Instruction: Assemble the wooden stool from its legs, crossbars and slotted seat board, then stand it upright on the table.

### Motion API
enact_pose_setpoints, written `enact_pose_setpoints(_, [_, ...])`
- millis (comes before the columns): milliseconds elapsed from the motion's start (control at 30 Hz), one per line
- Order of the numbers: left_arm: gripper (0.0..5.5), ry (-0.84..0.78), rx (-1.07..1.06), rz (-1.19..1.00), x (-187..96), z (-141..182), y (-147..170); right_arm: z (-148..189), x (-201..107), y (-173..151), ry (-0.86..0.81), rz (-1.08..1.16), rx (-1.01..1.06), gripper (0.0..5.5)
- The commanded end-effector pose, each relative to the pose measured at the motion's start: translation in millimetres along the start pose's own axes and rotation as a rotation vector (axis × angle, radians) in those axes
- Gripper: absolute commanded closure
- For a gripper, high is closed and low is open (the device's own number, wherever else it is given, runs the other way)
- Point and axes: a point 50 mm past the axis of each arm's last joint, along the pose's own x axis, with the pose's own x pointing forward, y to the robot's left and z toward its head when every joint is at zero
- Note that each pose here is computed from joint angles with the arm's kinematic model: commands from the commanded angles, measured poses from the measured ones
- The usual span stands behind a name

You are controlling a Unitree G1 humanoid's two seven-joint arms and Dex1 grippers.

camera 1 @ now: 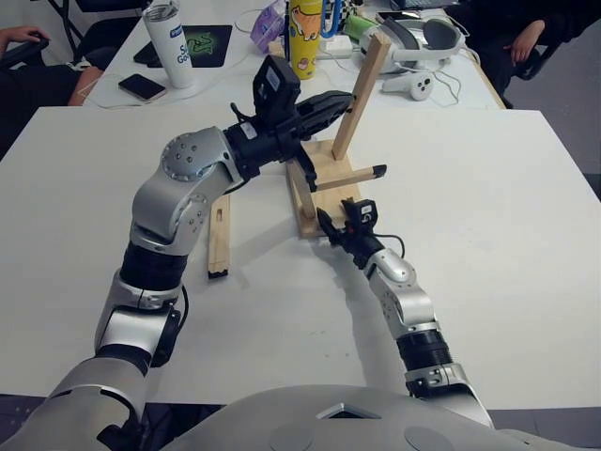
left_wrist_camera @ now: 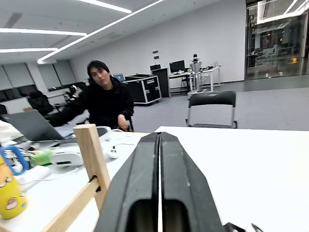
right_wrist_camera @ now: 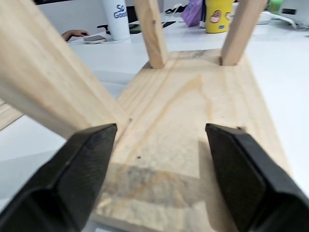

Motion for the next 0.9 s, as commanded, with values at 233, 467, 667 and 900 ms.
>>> enact_pose_setpoints(233, [5.50,-0.250,-0.041,0.347,-13,30,41,-19,-17,-18,0.051,-0.114,0.037,0.67])
enact_pose_setpoints(467, [5.12,-0.278,-0.068,0.658,-69,25,72,3,-29,-37,-0.088,-0.149,0.015,0.10])
enact_pose_setpoints(667, [4.20,-0.037,-0.119,0.914,-117,-44,49,8,-39,-66,-0.070,-0.217,-0.029,0.10])
enact_pose_setpoints(900, [4.12,0.147,-0.284,1.054,-147,-104,12,11,-42,-93,-0.078,-0.333,-0.045,0.10])
